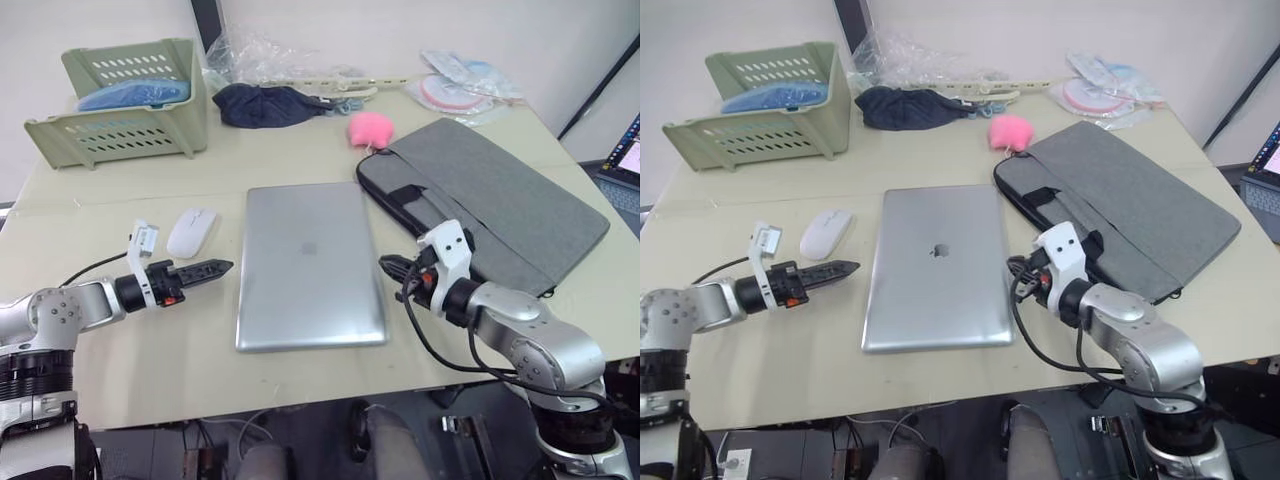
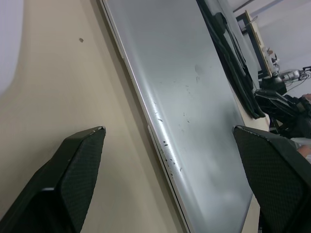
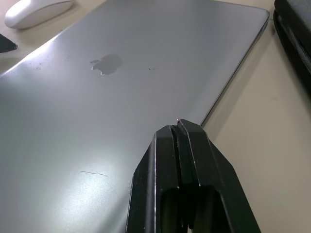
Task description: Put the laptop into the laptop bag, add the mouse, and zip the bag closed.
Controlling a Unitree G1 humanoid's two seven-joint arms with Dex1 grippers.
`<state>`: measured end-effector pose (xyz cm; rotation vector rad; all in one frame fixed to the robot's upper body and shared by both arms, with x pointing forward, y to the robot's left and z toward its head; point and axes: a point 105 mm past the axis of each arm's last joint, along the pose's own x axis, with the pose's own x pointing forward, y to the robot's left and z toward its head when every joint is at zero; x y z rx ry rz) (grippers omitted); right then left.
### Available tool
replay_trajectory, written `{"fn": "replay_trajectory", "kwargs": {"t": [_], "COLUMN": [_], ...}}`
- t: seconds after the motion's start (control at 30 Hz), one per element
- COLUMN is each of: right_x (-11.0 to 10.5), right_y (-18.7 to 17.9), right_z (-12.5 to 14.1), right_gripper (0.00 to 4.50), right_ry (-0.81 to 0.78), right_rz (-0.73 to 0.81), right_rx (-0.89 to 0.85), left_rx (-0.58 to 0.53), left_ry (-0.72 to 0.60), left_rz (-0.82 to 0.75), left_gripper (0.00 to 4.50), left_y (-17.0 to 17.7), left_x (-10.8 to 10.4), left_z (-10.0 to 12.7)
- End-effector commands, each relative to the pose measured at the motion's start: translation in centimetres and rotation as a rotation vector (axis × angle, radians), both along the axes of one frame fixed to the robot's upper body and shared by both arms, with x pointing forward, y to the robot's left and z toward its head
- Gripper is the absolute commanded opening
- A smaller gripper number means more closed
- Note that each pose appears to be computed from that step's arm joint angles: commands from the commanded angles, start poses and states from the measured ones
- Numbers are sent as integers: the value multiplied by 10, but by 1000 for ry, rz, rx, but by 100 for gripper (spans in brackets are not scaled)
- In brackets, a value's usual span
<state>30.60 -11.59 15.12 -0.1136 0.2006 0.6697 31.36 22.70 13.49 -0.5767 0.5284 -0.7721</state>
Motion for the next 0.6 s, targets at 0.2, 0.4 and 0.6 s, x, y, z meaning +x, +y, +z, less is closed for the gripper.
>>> {"fn": "replay_trajectory", "kwargs": {"t": [0.2,0.4,0.6], "right_x": [13,22,42], "right_y": [-1,-5,-17], "right_z": [-2,-4,-14], "right_gripper": [15,15,15], "right_ry": [-71,-86,-98], "right_rz": [-51,-76,-142], "right_rx": [-48,-66,-166], "left_rx": [-24,-30,-18], "left_ry": [-14,-9,-5], "left_rz": [-54,-62,-89], "left_gripper": [450,450,450], "left_y": [-13,-16,-26], "left_x": [13,20,28], "left_z": [-8,-14,-21]}}
